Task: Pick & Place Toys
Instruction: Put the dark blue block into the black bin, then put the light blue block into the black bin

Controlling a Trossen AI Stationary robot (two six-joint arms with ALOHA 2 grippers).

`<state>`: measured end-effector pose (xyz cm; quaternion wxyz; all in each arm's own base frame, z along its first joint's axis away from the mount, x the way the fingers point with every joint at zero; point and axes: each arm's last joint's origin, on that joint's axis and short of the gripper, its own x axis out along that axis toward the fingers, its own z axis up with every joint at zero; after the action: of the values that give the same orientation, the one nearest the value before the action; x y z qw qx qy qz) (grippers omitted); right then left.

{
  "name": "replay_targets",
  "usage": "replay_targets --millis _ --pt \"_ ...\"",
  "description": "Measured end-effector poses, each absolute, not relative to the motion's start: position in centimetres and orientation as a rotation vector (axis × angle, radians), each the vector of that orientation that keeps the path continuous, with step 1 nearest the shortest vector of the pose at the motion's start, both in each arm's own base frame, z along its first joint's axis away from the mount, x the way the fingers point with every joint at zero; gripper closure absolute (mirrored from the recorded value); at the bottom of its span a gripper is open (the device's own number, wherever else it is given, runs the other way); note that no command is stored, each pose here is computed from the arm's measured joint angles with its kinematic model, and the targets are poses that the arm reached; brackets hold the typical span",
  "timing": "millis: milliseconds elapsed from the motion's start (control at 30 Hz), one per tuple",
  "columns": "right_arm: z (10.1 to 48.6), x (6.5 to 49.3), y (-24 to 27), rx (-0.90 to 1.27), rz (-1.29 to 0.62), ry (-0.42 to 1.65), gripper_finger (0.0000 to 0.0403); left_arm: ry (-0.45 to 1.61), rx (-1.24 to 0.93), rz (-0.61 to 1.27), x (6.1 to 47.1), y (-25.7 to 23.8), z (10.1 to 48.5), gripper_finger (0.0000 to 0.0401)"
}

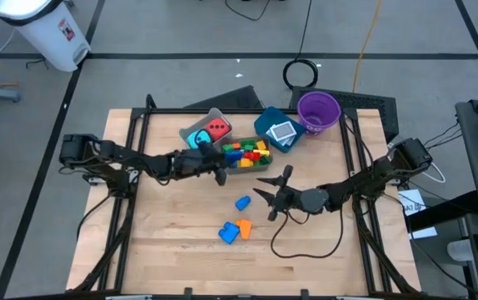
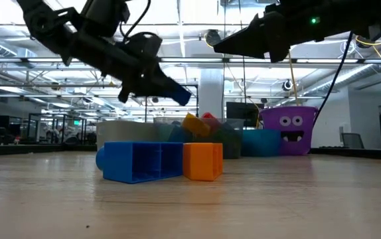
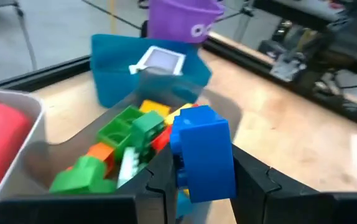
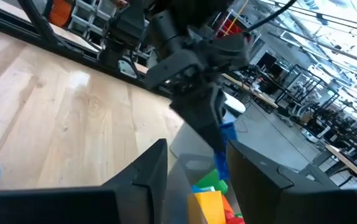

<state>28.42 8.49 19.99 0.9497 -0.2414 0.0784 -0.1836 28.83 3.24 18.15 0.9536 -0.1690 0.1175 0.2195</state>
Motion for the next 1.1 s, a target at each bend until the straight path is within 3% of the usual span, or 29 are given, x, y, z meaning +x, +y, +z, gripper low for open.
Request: replay_targets --millis 233,500,700,867,1100 --pt "20.0 28.6 7.7 -0.421 -0.405 0.153 0.0269 0.305 -0.338 0.545 28.9 4.4 15.5 0.0284" --pt "19.9 28.6 7.6 -0.401 -0.408 0.16 0.0265 0.325 -0.332 0.552 29.1 4.4 14.9 0.0127" --pt "19.7 28.7 7.7 -0.316 -0.339 0.147 0.0255 0.331 -0.312 0.466 29.0 4.2 15.6 0.0054" --pt "19.4 29.2 7.6 -0.127 -0.068 0.125 0.0233 0.257 -0.344 0.418 28.6 3.9 17.6 0.0028" --pt "16.0 31.4 7.5 -0.067 0.04 0.284 0.0165 0.185 -0.353 0.357 28.1 2.9 19.7 0.003"
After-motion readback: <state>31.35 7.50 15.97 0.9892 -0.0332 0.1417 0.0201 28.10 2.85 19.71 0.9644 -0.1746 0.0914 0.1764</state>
